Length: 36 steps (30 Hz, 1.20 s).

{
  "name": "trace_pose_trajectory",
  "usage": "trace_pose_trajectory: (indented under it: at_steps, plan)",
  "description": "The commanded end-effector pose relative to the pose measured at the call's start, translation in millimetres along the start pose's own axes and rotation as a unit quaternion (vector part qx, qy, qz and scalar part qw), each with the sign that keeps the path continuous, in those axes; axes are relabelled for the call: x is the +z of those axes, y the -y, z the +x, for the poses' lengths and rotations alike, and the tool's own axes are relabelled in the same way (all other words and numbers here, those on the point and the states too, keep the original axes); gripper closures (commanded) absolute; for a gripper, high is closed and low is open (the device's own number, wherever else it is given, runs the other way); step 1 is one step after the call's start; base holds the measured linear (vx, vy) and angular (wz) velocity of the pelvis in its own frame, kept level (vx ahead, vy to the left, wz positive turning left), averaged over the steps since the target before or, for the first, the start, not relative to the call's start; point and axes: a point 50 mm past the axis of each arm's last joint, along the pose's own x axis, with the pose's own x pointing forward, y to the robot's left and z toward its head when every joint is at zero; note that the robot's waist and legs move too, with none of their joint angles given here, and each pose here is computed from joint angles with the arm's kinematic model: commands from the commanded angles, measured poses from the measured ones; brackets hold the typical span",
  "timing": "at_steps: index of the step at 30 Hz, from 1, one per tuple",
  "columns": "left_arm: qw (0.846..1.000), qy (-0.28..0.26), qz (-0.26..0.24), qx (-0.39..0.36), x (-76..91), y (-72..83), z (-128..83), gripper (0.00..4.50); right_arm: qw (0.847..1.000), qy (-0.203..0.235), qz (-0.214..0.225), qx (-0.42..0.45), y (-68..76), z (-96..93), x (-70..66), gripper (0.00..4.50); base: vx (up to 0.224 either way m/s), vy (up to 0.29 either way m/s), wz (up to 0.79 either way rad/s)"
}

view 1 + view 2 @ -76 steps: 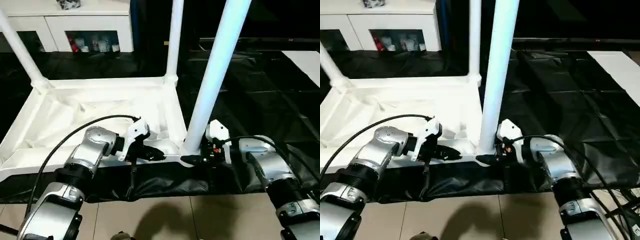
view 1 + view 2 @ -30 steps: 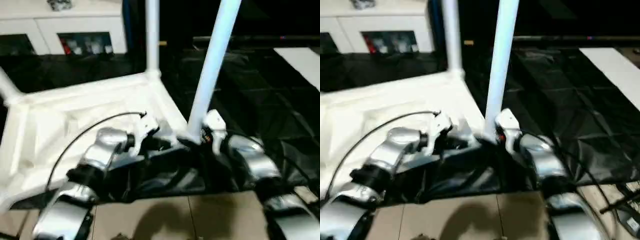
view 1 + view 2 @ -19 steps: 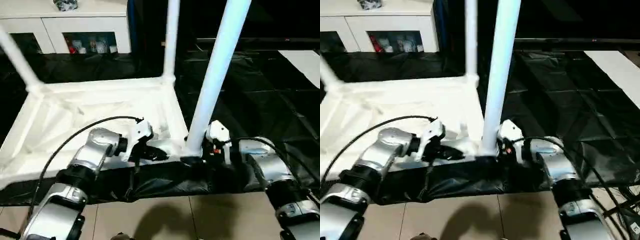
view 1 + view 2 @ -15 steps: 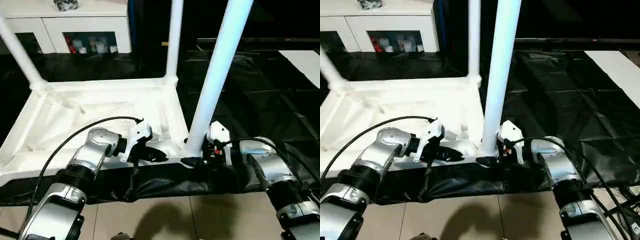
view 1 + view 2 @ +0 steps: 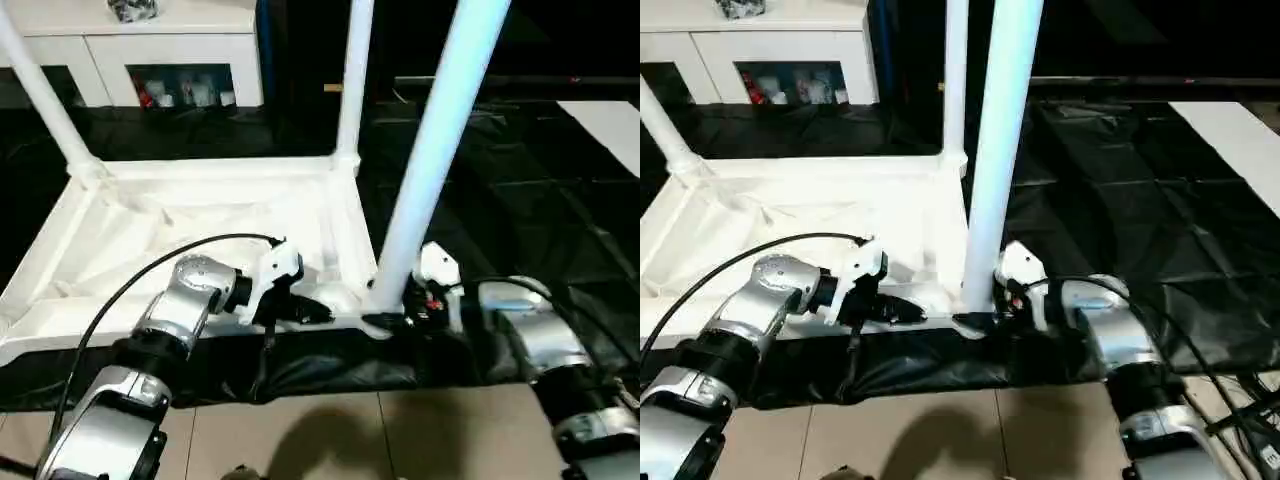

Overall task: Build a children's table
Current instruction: Rotate leg to tighten

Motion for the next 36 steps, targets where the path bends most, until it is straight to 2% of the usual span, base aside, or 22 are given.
trace_pose_trajectory:
  at_steps: [1, 4, 7, 12, 13, 15, 16, 17, 19, 23, 27, 29, 34, 36]
  plan:
    - [0.997, 0.048, 0.011, 0.055, 34.5, -3.2, 27.5, 4.50, 0.999, -0.009, 0.027, -0.036, -17.0, 35.4, -2.6, 1.81, 0.000, 0.000, 0.00]
    - [0.995, 0.058, -0.004, 0.084, 44.4, -2.1, 42.4, 4.50, 0.993, 0.002, 0.061, -0.105, -14.9, 48.9, 2.5, 1.82, 0.000, 0.000, 0.00]
    - [0.992, 0.062, -0.009, 0.107, 51.9, 0.5, 55.1, 4.50, 0.990, -0.003, 0.048, -0.133, -18.4, 60.4, 7.4, 1.82, 0.000, 0.000, 0.00]
    - [0.992, 0.072, -0.007, 0.101, 54.9, 6.3, 64.3, 4.50, 0.990, 0.035, 0.052, -0.126, -24.8, 71.2, 18.8, 1.82, 0.000, 0.000, 0.00]
    - [0.992, 0.072, -0.007, 0.101, 54.8, 6.3, 64.3, 4.50, 0.990, 0.036, 0.052, -0.126, -24.8, 71.2, 18.8, 1.27, 0.000, 0.000, 0.00]
    - [0.994, 0.069, 0.002, 0.088, 52.3, 5.7, 59.4, 4.50, 0.989, 0.053, 0.068, -0.118, -20.7, 66.8, 21.0, 1.13, 0.000, 0.000, 0.00]
    - [0.994, 0.070, 0.008, 0.082, 51.5, 5.5, 57.2, 4.50, 0.990, 0.054, 0.060, -0.119, -18.4, 64.4, 21.4, 1.07, 0.000, 0.000, 0.00]
    - [0.995, 0.067, 0.015, 0.071, 48.7, 4.6, 52.1, 4.50, 0.992, 0.049, 0.032, -0.111, -14.6, 58.7, 20.8, 0.92, 0.000, 0.000, 0.00]
    - [0.996, 0.066, 0.019, 0.062, 47.1, 4.5, 49.0, 4.50, 0.994, 0.049, 0.022, -0.099, -13.3, 54.9, 20.2, 0.66, 0.000, 0.000, 0.00]
    - [0.998, 0.058, 0.034, 0.013, 39.4, 6.2, 34.5, 4.50, 0.999, 0.036, -0.014, -0.030, -10.9, 36.8, 13.0, 0.66, 0.000, 0.000, 0.00]
    - [0.997, 0.052, 0.044, -0.023, 35.2, 9.0, 26.9, 4.50, 0.999, 0.039, -0.023, 0.009, -11.3, 27.1, 11.0, 0.66, 0.000, 0.000, 0.00]
    - [0.997, 0.042, 0.055, -0.046, 29.2, 10.1, 19.0, 4.50, 0.996, 0.036, -0.031, 0.073, -16.0, 16.0, 7.8, 0.66, 0.000, 0.000, 0.00]
    - [0.996, 0.034, 0.057, -0.062, 24.3, 11.0, 12.8, 4.50, 0.990, 0.024, -0.038, 0.136, -22.2, 6.5, 3.9, 0.66, 0.000, 0.000, 0.00]
    - [0.995, 0.030, 0.052, -0.080, 21.0, 12.6, 7.6, 4.50, 0.982, 0.012, -0.036, 0.187, -28.0, -0.2, 1.3, 0.91, 0.000, 0.000, 0.00]
